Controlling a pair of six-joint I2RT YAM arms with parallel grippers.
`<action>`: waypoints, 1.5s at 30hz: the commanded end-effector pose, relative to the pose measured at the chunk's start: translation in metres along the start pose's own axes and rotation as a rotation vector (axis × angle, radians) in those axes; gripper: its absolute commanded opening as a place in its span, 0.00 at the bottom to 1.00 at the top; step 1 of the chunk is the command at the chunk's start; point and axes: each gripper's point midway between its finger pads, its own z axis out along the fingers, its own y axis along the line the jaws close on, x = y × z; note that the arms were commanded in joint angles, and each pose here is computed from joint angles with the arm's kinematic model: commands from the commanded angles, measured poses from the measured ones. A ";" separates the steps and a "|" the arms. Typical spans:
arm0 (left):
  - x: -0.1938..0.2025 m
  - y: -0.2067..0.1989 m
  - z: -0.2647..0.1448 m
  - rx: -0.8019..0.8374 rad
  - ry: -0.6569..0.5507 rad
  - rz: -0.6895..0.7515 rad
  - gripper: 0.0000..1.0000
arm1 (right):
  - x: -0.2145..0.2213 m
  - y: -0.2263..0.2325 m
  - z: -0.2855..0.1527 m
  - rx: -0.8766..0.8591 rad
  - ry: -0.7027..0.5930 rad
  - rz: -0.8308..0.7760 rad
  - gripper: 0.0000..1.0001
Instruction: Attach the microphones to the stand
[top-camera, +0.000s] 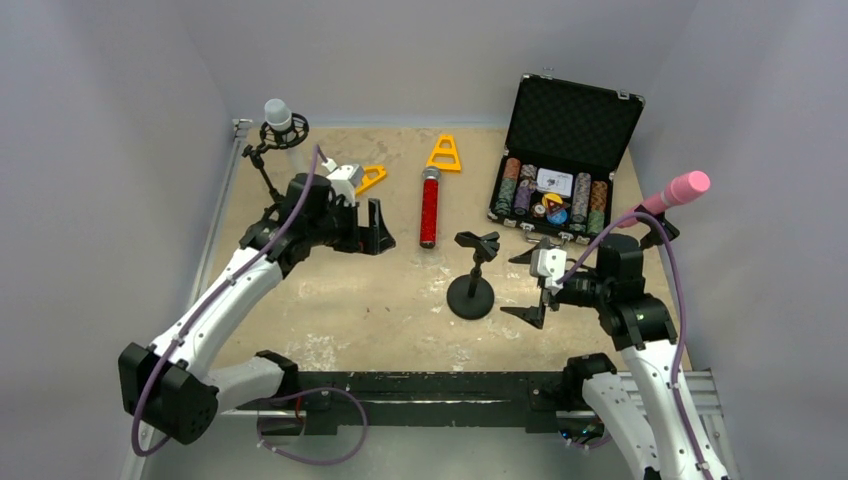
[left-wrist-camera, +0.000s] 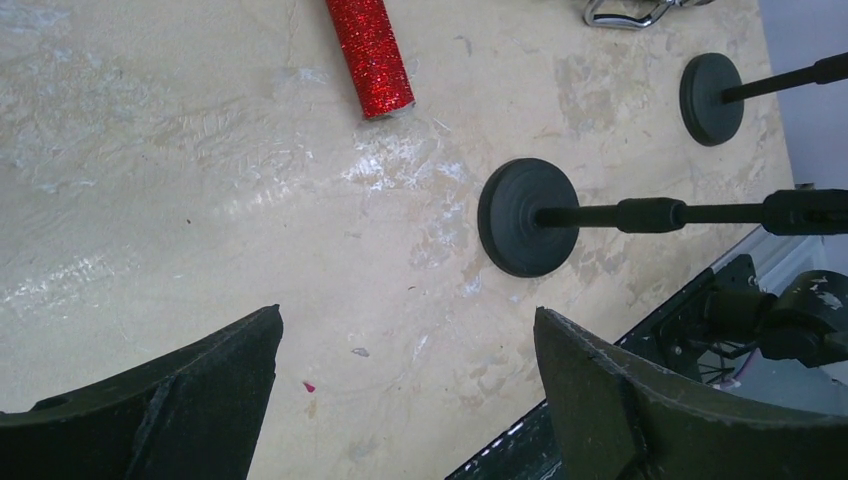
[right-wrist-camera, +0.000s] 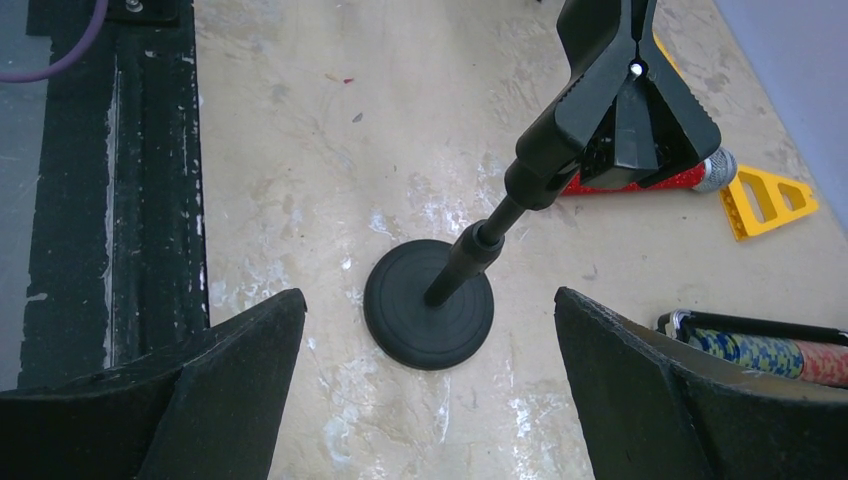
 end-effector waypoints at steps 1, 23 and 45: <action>-0.014 -0.002 0.010 -0.041 0.017 0.068 0.99 | 0.002 -0.003 0.000 0.010 -0.002 -0.030 0.98; -0.046 0.008 0.101 -0.173 0.207 0.150 0.96 | 0.009 -0.002 0.002 -0.008 0.022 -0.015 0.99; 0.011 -0.008 0.172 -0.122 0.570 0.031 0.76 | 0.006 0.004 0.001 -0.034 0.016 -0.024 0.99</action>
